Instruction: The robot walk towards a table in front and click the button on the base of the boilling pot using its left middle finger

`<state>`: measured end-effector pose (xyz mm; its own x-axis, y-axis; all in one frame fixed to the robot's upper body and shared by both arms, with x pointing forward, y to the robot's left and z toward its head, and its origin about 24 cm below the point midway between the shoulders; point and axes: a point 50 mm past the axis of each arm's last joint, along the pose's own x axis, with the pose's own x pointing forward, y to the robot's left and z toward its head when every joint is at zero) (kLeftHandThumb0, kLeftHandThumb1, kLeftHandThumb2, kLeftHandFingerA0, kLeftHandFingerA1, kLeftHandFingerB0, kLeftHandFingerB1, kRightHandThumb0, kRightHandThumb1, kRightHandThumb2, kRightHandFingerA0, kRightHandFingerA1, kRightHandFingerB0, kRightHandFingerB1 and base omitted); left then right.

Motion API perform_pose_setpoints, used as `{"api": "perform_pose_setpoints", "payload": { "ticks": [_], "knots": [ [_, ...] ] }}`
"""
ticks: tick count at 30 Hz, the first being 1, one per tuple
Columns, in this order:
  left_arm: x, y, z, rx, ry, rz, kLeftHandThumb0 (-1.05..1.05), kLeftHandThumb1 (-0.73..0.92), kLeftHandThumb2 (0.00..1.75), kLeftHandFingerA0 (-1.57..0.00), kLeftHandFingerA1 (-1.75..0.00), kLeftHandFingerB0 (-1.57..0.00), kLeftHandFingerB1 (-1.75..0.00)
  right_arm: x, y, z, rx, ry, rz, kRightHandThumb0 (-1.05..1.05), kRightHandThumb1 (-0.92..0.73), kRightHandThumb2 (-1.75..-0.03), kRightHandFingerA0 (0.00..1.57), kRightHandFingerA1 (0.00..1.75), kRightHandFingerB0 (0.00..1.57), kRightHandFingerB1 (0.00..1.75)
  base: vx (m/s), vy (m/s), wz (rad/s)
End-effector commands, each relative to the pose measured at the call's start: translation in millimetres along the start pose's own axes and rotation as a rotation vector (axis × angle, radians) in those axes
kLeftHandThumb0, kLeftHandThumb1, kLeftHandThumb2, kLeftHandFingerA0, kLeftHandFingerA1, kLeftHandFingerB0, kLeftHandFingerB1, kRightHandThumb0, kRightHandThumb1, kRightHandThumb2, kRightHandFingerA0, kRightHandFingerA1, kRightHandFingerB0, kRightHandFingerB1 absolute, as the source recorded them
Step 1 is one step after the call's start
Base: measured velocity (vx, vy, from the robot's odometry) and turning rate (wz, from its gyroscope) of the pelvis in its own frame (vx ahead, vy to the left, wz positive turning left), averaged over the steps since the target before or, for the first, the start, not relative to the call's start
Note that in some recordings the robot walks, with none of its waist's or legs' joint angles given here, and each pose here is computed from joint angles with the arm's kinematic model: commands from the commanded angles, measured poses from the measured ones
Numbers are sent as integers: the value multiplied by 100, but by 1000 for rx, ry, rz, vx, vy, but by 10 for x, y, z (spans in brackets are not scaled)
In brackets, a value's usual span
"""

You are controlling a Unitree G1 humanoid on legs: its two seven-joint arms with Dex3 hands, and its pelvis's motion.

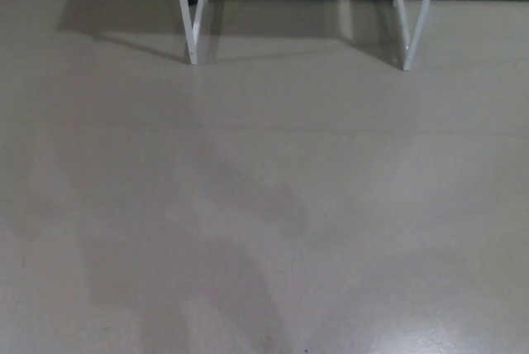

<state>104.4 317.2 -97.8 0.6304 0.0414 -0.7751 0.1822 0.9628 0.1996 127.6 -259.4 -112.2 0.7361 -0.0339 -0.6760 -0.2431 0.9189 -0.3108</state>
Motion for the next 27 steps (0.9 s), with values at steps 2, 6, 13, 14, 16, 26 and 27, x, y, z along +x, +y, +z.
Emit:
{"api": "perform_pose_setpoints", "payload": {
  "ticks": [2, 6, 13, 14, 16, 26, 27],
  "knots": [
    [1, 56, 44, 29, -17, 11, -38, 50, 55, -49, -40, -41, -33, 7, -15, 21, -13, -16, 1, -24, -44, -53, 67, 45, 51, 40, 180, 300, -32],
    [2, 66, 47, 41, -23, 12, -38, 50, 55, -48, -41, -41, -33, 18, -15, 31, -16, -18, 0, -24, -44, -53, 67, 45, 51, 40, 263, 358, 7],
    [23, 69, 97, 53, -40, 17, -46, 41, 69, -44, -49, -36, -43, 40, -38, 89, -47, -33, -3, -26, -44, -53, 68, 45, 51, 40, 174, 63, 7],
    [25, 71, 103, 46, -40, 18, -45, 41, 69, -45, -49, -36, -42, 45, -36, 97, -49, -38, -5, -26, -44, -53, 69, 45, 52, 41, 163, -96, 11],
    [31, 66, 106, 29, -39, 19, -45, 41, 68, -45, -49, -36, -42, 49, -42, 106, -52, -41, -6, -26, -44, -53, 70, 45, 52, 41, 196, -144, 11],
    [18, 53, 84, 72, -31, 19, -45, 42, 70, -51, -51, -38, -44, 33, -39, 100, -85, -45, 6, -27, -44, -53, 70, 45, 52, 40, 198, -250, 7],
    [23, 59, 85, 69, -27, 21, -45, 42, 69, -50, -50, -38, -43, 39, -38, 107, -85, -47, 9, -27, -44, -53, 69, 45, 51, 40, 135, -79, -2]
  ]
}}
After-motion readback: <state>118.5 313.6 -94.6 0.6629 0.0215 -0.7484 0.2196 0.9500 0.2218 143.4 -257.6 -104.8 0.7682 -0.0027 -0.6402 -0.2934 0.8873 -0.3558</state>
